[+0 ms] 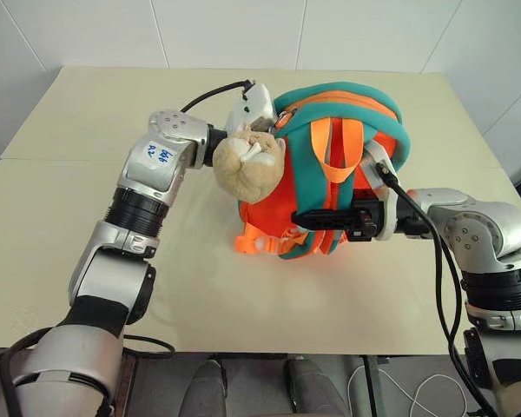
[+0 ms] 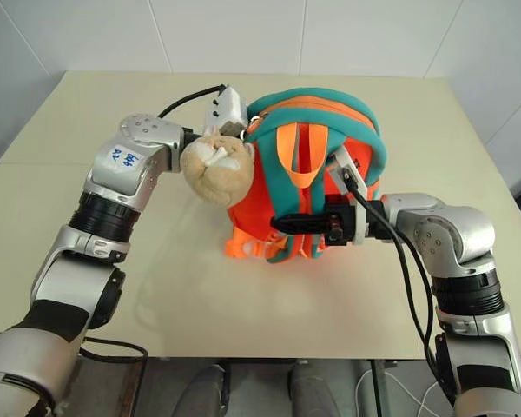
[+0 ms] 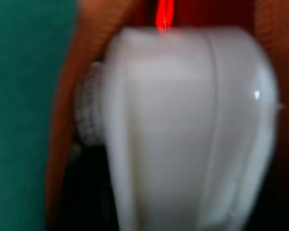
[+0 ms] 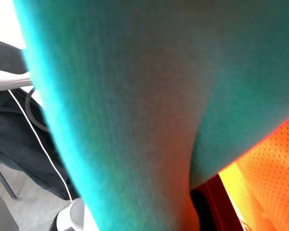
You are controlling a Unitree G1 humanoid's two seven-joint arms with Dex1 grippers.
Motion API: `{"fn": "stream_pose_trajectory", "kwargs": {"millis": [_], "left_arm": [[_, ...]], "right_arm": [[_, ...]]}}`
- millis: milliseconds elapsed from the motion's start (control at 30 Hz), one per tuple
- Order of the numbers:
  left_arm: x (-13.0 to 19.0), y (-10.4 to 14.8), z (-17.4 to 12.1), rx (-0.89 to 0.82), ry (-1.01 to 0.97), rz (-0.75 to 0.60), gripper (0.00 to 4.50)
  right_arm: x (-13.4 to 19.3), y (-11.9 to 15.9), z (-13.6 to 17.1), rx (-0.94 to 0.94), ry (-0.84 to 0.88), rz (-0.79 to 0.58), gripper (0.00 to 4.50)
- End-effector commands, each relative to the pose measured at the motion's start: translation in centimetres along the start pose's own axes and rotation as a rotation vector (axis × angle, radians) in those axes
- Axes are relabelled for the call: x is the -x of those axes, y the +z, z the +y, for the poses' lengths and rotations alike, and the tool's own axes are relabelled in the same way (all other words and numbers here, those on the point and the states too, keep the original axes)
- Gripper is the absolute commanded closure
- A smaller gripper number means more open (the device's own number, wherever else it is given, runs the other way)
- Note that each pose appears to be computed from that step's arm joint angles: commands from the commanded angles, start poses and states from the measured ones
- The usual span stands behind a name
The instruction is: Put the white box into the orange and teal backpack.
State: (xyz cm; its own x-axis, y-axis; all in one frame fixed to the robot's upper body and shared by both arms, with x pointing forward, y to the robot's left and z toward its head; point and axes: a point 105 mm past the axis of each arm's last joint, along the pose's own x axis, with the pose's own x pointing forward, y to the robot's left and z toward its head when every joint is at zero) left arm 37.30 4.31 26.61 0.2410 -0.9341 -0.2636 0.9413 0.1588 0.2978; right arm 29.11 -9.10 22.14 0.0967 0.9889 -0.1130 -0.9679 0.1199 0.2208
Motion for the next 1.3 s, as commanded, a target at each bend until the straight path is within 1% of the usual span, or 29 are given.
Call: {"fn": "stream_pose_trajectory", "kwargs": {"millis": [33, 100, 167, 267, 400, 467, 533, 633, 700, 767, 900, 1033, 1067, 1100, 1133, 1200, 1300], "left_arm": [[2.5, 3.1, 0.4, -0.066, 0.028, -0.098, 1.02], [3.9, 3.5, 0.1, -0.054, -0.001, -0.114, 0.45], [5.1, 3.5, -0.6, -0.048, -0.051, -0.114, 0.45], [7.7, 2.7, -2.4, -0.048, -0.154, -0.082, 0.45], [11.0, 0.8, -3.2, -0.028, -0.151, 0.012, 0.45], [11.9, 0.4, -3.4, -0.038, -0.135, 0.015, 0.45], [12.5, 0.6, -3.8, -0.063, -0.125, -0.004, 0.45], [12.4, 1.4, -4.6, -0.073, -0.133, -0.053, 0.45], [10.8, 3.1, -5.0, -0.137, -0.107, -0.149, 0.45], [9.6, 4.3, -5.6, -0.154, -0.109, -0.221, 0.45], [8.2, 4.3, -7.0, -0.154, -0.166, -0.237, 0.45], [6.9, 3.7, -6.8, -0.17, -0.128, -0.236, 0.45], [6.8, 3.8, -6.6, -0.184, -0.109, -0.24, 0.85], [6.8, 3.8, -6.5, -0.193, -0.096, -0.243, 1.03], [6.9, 4.0, -6.4, -0.196, -0.093, -0.249, 1.31], [7.4, 4.1, -6.0, -0.215, -0.068, -0.242, 1.92], [8.1, 3.7, -5.3, -0.237, -0.023, -0.204, 2.85]], "right_arm": [[0.5, 1.1, 0.7, 0.042, 0.007, -0.039, 4.5], [0.5, 1.1, 0.6, 0.041, 0.001, -0.04, 4.5], [0.6, 1.1, 0.5, 0.039, -0.005, -0.043, 4.5], [0.6, 1.0, 0.2, 0.036, -0.019, -0.045, 4.5], [0.6, 0.9, 0.0, 0.033, -0.026, -0.049, 4.5], [0.6, 0.9, 0.0, 0.031, -0.029, -0.05, 4.5], [0.6, 0.9, -0.1, 0.029, -0.032, -0.052, 4.5], [0.6, 0.8, -0.2, 0.027, -0.035, -0.053, 4.5], [0.5, 0.9, -0.4, 0.025, -0.036, -0.055, 4.5], [0.4, 0.9, -0.5, 0.026, -0.034, -0.057, 4.5], [0.3, 1.0, -0.7, 0.033, -0.035, -0.058, 4.5], [0.2, 1.3, -0.8, 0.041, -0.037, -0.063, 4.5], [0.2, 1.3, -0.8, 0.042, -0.038, -0.064, 4.5], [0.2, 1.3, -0.8, 0.043, -0.038, -0.064, 4.5], [0.2, 1.3, -0.8, 0.044, -0.039, -0.065, 4.5], [0.3, 1.3, -0.8, 0.045, -0.045, -0.066, 4.5], [0.4, 1.4, -0.8, 0.046, -0.051, -0.071, 4.5]]}}
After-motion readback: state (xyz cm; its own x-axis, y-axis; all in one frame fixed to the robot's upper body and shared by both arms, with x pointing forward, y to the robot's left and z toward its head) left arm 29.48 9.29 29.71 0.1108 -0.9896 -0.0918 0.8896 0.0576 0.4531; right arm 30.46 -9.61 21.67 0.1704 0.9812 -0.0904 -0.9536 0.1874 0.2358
